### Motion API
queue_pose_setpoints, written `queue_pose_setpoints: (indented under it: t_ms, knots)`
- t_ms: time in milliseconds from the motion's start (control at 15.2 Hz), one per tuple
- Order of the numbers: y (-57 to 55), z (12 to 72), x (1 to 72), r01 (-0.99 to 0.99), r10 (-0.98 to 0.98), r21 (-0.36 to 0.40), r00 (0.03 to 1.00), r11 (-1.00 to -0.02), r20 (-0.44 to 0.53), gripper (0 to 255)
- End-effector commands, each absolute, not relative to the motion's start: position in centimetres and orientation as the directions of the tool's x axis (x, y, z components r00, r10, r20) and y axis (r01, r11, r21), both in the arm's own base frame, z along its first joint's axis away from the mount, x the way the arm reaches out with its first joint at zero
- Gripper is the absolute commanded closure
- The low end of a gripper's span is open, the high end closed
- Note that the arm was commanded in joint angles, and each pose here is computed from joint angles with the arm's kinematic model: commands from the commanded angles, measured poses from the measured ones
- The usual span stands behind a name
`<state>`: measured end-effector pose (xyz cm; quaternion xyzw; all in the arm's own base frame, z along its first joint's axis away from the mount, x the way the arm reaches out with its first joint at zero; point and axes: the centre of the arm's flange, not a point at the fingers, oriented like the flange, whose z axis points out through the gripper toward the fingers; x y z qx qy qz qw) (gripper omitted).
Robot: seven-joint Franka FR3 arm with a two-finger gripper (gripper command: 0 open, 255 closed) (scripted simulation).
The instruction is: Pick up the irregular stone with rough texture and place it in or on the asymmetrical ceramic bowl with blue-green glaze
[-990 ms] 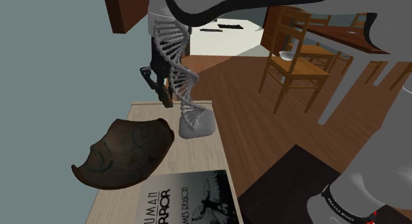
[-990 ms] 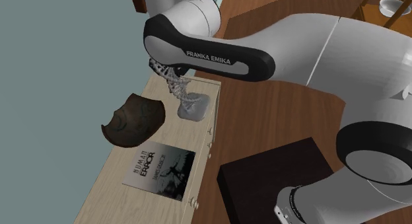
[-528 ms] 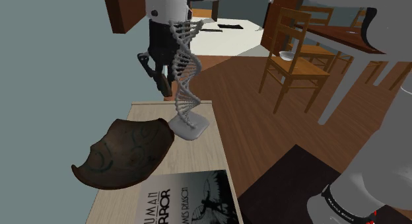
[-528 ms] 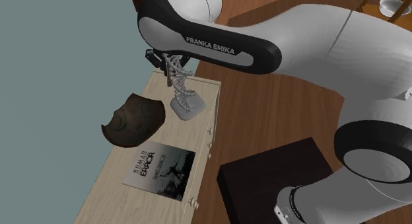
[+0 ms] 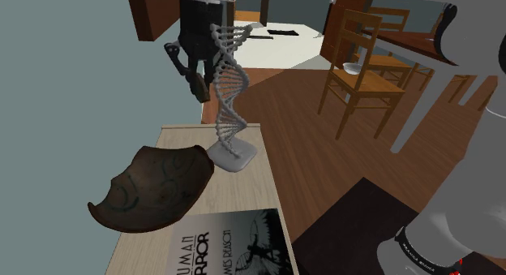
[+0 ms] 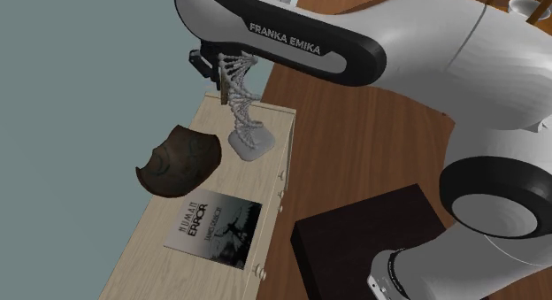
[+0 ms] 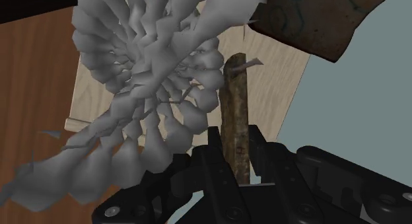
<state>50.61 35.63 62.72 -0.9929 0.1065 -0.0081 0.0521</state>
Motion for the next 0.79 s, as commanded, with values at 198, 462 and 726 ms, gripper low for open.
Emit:
queue_pose_setpoints:
  t_ms: [198,462,726]
  knots:
    - [38.6,63.6,48.0,-0.211,-0.212,-0.105,0.977,-0.972,0.005,255]
    - [42.7,63.6,44.7,-0.211,-0.212,-0.105,0.977,-0.972,0.005,255]
    - [46.8,63.6,41.3,-0.211,-0.212,-0.105,0.977,-0.972,0.005,255]
